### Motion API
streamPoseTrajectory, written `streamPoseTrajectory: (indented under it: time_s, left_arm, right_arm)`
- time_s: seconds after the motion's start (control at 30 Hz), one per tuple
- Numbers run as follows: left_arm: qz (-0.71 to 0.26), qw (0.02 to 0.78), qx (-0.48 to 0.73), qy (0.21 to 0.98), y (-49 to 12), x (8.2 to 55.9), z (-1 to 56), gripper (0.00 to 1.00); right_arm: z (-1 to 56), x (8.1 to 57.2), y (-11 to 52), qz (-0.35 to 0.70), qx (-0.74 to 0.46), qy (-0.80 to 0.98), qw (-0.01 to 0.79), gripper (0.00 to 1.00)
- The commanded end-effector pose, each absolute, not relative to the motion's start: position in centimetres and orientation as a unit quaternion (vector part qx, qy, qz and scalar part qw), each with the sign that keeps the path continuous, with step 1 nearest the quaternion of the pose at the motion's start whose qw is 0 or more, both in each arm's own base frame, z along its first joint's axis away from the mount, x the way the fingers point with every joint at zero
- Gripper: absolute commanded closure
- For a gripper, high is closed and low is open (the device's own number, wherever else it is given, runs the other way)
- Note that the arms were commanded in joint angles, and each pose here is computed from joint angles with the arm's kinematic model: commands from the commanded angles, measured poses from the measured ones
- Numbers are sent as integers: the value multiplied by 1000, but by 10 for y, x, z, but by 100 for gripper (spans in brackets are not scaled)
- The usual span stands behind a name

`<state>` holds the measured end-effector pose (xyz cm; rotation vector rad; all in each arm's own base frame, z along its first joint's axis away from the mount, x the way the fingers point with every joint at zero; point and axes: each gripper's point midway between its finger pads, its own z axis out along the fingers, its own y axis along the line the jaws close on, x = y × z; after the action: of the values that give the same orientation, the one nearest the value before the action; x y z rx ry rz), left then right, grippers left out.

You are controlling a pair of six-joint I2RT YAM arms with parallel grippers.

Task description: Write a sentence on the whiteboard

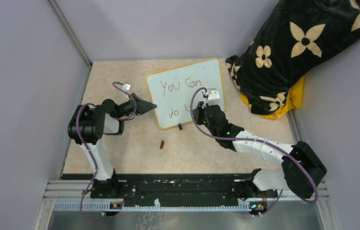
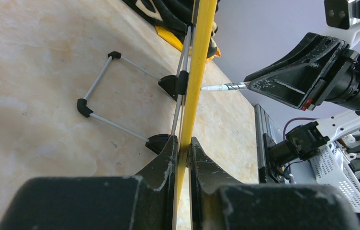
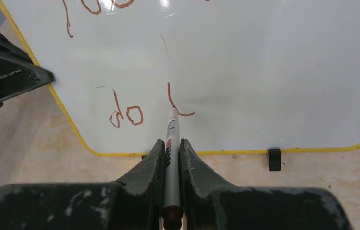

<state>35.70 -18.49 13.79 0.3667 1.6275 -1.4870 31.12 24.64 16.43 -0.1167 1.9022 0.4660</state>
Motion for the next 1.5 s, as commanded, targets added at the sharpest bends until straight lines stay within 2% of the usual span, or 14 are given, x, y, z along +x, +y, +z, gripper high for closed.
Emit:
streamPoseTrajectory:
  time_s: [0.0,0.67,1.47]
  left_arm:
    - [-595,470,214,616,-194,343,148,100]
    - [-595,471,214,616,-194,343,148,100]
    - [-594,471,214,616,-194,344,148,100]
  right_arm:
    - [197,314,268,242,-62,775,581,100]
    - [191,329,277,230,-46,784,575,100]
    - [179,334,243,172,-6,800,575,100]
